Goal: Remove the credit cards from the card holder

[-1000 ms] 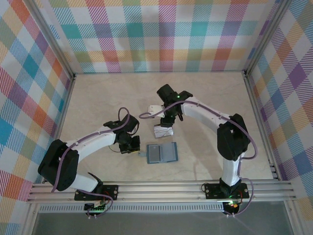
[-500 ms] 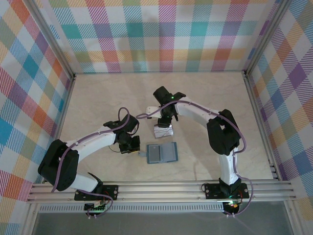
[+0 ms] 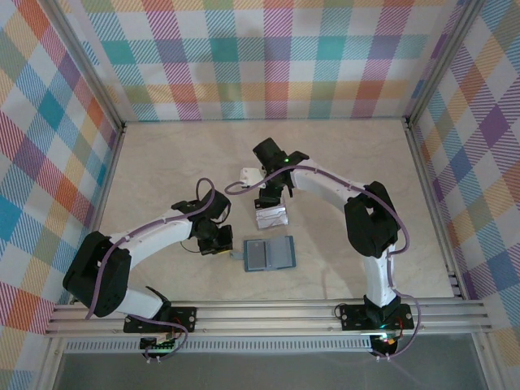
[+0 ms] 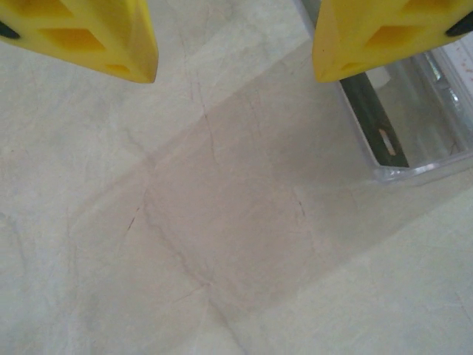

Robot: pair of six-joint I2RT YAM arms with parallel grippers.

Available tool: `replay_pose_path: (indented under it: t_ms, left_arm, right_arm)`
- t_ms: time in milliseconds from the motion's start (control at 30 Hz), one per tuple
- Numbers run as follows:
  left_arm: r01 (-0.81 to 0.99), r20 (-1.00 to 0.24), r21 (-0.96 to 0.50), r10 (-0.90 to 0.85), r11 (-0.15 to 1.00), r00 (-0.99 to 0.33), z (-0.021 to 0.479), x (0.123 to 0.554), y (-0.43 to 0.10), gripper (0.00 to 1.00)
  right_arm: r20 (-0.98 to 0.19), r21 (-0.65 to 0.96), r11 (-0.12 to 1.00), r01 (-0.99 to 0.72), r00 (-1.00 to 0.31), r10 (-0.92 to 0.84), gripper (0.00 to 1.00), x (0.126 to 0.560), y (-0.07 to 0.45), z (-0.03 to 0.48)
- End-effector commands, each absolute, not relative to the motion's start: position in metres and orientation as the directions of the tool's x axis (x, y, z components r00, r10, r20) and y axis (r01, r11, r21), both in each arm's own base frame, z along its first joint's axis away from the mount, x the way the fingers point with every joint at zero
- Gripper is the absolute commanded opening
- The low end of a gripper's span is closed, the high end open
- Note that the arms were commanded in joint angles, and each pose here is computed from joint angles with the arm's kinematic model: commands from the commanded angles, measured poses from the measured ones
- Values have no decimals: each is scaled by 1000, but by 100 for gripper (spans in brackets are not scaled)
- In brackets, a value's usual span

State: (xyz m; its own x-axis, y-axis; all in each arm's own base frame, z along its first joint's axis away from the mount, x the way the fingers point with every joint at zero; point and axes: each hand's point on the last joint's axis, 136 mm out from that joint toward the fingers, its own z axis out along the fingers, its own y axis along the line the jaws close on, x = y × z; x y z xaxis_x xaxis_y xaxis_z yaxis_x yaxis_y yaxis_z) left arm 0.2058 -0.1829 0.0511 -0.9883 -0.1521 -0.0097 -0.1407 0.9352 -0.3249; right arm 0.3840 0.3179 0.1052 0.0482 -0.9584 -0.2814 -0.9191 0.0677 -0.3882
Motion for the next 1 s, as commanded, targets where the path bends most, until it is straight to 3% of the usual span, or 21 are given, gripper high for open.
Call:
replay_pose_path:
  t_ms: [0,533,767,967]
  left_arm:
    - [-139,3,-324,-146,936,-989,51,202,-179,9]
    - [-142,8,-327,-148,934,-989,50,199,-178,9]
    - [-142,1,-327,-150,934,-989,52,200,-177,10]
    - [-138,-12,-333,-151,933,-988,57,200,-176,12]
  right_arm:
    - [-345,-434,108,-895,54,-937,59,392,328,134]
    - [-279,-391,79,-917,37,-960,59,393,324,94]
    - [-330,-430,127,-894,25,-944,59,394,324,125]
    - [-423,-384,259,-886,-80,-902,59,376,315,158]
